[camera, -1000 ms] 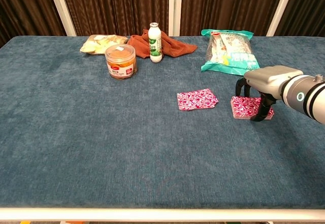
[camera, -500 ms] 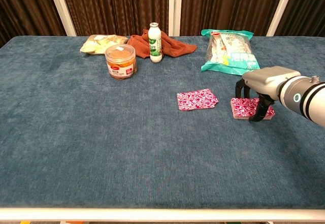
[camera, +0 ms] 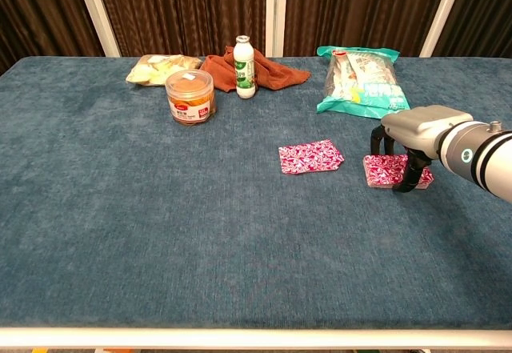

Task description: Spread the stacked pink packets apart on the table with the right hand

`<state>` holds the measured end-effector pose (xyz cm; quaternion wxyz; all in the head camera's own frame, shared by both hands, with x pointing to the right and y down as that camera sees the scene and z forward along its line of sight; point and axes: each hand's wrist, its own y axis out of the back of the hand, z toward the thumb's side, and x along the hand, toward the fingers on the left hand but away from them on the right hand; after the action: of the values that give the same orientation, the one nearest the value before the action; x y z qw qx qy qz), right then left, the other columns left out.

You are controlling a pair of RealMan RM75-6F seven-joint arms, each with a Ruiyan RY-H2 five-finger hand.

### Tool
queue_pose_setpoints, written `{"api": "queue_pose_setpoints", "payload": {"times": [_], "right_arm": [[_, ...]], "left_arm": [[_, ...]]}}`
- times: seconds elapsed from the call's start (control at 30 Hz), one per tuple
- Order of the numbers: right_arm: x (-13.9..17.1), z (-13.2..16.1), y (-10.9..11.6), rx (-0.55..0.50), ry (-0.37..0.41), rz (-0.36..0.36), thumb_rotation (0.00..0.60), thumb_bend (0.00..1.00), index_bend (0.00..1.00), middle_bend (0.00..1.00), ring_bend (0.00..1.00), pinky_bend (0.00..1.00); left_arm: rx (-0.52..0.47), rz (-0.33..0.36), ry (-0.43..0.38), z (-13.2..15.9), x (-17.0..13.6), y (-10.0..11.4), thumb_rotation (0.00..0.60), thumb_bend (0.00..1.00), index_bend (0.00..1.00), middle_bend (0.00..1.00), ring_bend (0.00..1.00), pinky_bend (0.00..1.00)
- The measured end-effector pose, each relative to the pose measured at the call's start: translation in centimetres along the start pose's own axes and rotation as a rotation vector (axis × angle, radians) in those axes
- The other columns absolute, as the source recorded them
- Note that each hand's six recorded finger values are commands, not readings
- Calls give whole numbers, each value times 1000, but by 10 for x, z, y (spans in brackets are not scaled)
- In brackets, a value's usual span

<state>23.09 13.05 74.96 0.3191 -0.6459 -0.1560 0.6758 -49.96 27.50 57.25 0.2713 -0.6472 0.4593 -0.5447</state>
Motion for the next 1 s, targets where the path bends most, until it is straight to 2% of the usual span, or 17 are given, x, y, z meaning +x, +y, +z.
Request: {"api": "queue_pose_setpoints", "payload": {"times": [1.0], "right_arm": [[3, -2, 7, -7, -1, -25, 600, 243, 442, 457, 768, 830]], "left_arm": [[-3, -3, -3, 1, 0, 0, 600, 133, 111, 77, 0, 107]]}}
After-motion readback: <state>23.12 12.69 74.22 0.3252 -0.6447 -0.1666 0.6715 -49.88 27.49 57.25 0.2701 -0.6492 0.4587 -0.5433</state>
